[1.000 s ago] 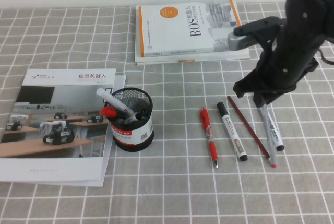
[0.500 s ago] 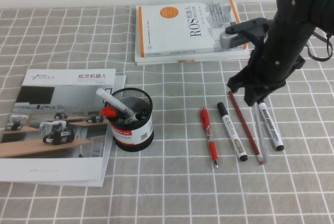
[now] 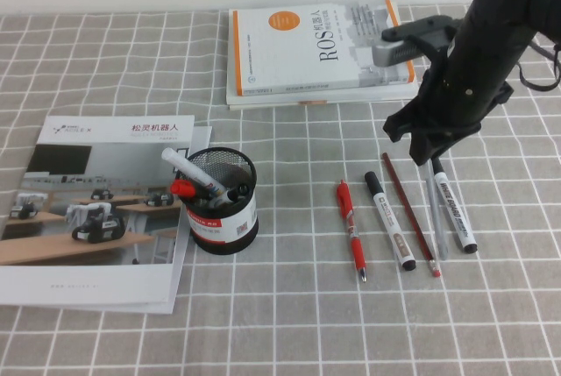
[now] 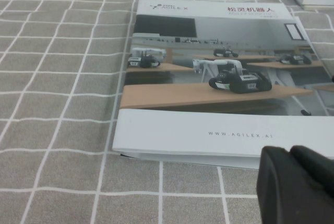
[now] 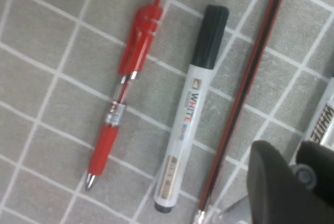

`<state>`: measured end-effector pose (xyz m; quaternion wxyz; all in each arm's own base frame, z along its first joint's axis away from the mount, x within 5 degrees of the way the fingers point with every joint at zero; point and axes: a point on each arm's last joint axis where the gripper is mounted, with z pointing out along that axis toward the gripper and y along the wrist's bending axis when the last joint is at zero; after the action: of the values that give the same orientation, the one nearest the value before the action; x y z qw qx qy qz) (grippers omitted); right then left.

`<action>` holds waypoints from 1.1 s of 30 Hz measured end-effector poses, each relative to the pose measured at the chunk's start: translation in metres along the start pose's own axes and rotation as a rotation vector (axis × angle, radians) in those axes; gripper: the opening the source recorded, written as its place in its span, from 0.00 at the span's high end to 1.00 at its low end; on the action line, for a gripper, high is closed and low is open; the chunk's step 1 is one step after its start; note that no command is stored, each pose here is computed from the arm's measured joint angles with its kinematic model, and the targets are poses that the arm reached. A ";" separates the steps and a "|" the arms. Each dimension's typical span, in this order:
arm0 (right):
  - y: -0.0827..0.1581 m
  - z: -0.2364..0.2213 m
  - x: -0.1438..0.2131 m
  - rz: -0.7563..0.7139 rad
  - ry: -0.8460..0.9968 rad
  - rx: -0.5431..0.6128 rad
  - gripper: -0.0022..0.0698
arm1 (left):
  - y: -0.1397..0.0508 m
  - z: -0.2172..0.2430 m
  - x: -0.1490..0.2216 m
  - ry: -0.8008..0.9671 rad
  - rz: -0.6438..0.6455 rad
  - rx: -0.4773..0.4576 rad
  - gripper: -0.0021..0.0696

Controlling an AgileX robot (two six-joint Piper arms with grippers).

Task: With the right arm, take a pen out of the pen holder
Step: 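Take a marker out of the pen holder and lay it on the table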

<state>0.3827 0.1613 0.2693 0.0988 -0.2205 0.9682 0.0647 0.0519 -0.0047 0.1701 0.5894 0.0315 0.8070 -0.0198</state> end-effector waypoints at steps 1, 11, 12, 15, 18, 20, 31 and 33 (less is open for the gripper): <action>0.000 0.003 0.000 0.000 0.008 0.001 0.91 | 0.000 0.000 0.000 0.000 0.000 0.000 0.98; -0.006 0.032 -0.004 0.021 0.065 -0.004 0.91 | 0.000 0.000 0.000 0.000 0.000 0.000 0.98; -0.007 0.035 -0.005 0.028 0.067 -0.004 0.91 | 0.000 0.000 0.000 0.000 0.000 0.000 0.98; -0.011 0.042 -0.006 0.042 0.064 -0.002 0.91 | 0.000 0.000 0.000 0.000 0.000 0.000 0.98; -0.015 0.048 -0.008 0.057 0.059 0.001 0.91 | 0.000 0.000 0.000 0.000 0.000 0.000 0.98; -0.017 0.051 -0.009 0.070 0.054 0.003 0.91 | 0.000 0.000 0.000 0.000 0.000 0.000 0.98; -0.019 0.053 -0.014 0.078 -0.002 0.012 0.91 | 0.000 0.000 0.000 0.000 0.000 0.000 0.98; -0.018 0.053 -0.015 0.080 -0.009 0.009 0.90 | 0.000 0.000 0.000 0.000 0.000 0.000 0.98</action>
<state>0.4124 0.1599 0.2198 0.1015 -0.1809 0.9761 0.0652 0.0519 -0.0047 0.1701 0.5894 0.0315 0.8070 -0.0198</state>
